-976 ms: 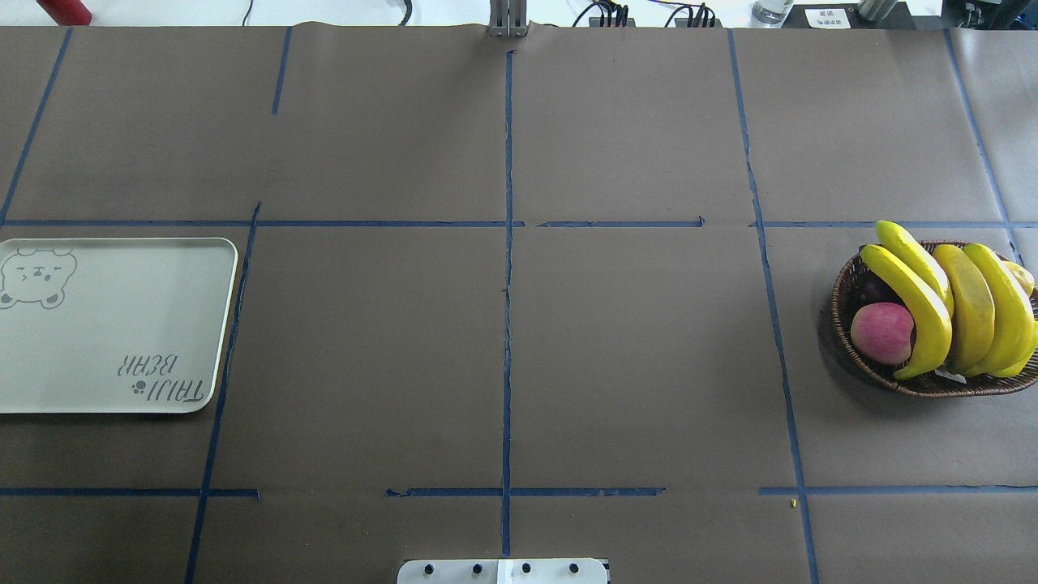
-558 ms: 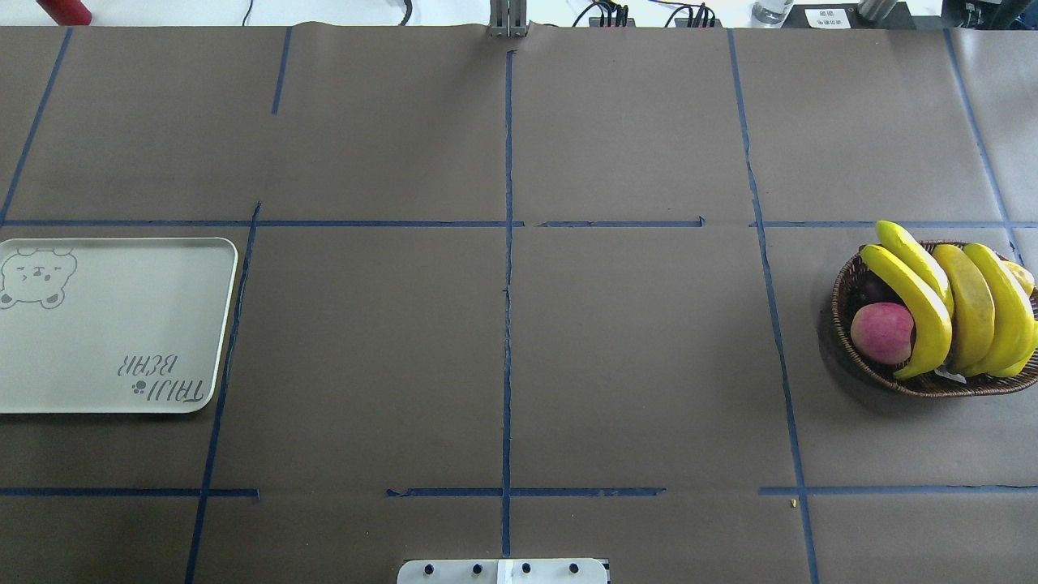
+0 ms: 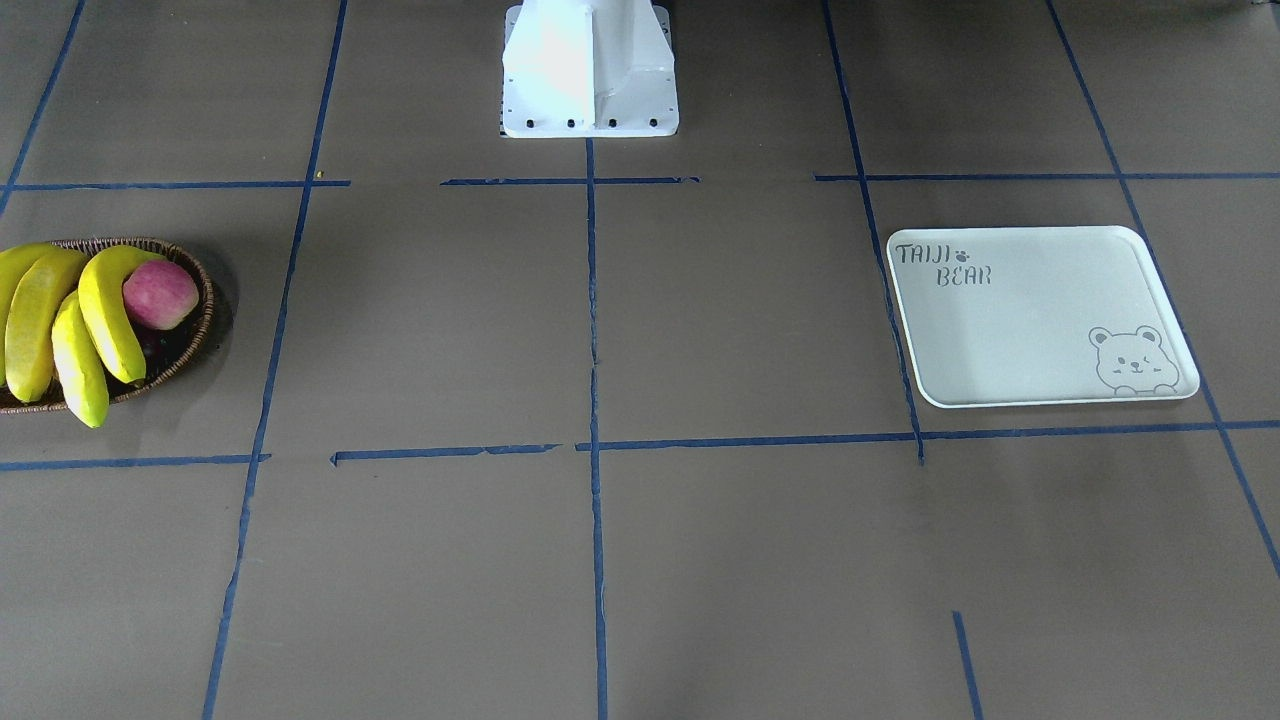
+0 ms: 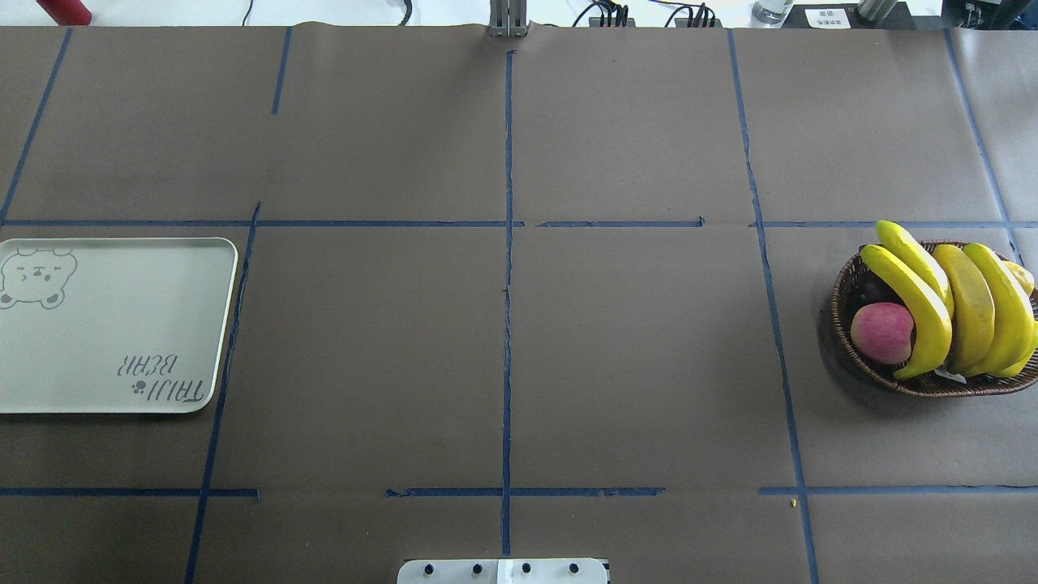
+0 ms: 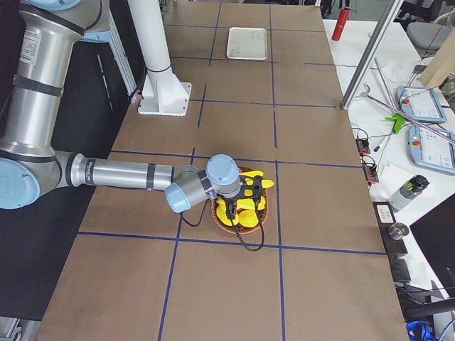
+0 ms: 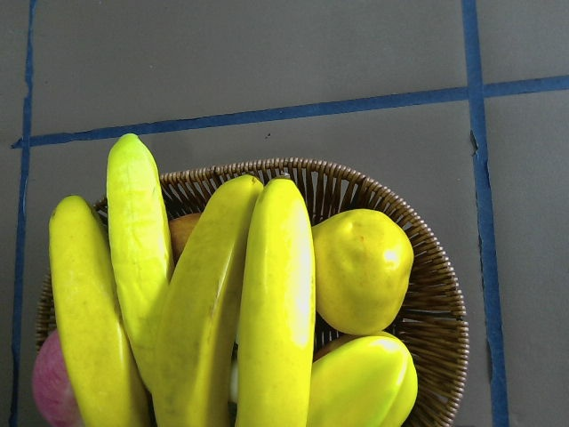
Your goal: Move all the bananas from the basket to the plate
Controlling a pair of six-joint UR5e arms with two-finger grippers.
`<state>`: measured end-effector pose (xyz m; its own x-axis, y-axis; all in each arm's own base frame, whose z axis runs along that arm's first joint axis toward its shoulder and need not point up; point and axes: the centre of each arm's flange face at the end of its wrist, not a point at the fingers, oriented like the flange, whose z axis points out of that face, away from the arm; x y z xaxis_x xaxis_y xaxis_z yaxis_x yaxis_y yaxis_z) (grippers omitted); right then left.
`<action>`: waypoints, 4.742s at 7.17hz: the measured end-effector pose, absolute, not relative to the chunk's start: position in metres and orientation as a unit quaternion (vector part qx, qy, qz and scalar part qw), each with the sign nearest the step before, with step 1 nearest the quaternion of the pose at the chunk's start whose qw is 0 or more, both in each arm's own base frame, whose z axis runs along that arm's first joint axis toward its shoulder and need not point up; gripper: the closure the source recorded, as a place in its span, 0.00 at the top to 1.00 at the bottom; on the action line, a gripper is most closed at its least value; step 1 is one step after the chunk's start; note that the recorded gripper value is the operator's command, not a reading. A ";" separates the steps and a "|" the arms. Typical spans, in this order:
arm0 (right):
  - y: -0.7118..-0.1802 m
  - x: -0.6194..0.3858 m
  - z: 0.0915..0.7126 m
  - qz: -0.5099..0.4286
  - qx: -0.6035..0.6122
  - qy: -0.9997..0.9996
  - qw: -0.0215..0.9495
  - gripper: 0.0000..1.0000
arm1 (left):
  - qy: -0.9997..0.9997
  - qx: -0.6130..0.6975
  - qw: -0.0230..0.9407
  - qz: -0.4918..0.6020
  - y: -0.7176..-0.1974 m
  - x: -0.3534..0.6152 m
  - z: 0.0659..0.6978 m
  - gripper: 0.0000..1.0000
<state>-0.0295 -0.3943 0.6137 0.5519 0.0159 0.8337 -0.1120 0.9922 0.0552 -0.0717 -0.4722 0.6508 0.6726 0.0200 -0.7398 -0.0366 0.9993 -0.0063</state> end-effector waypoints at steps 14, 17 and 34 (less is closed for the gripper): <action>-0.393 -0.073 0.648 0.040 0.013 -0.490 0.871 0.60 | 0.404 0.000 0.915 0.013 -0.473 -0.072 0.638 1.00; -0.398 -0.075 0.645 0.038 0.016 -0.493 0.869 0.03 | 0.404 0.003 0.915 0.013 -0.470 -0.073 0.635 1.00; -0.510 -0.114 0.437 0.031 0.097 -0.617 0.780 0.01 | 0.468 0.067 0.878 -0.077 -0.489 -0.024 0.504 1.00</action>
<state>-0.1142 -0.5098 0.4368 0.2362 -0.0711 0.9691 -0.1685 0.9792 0.1129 -0.0240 -0.4888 0.5036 0.5494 -0.0730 -0.8323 0.1990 0.9789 0.0455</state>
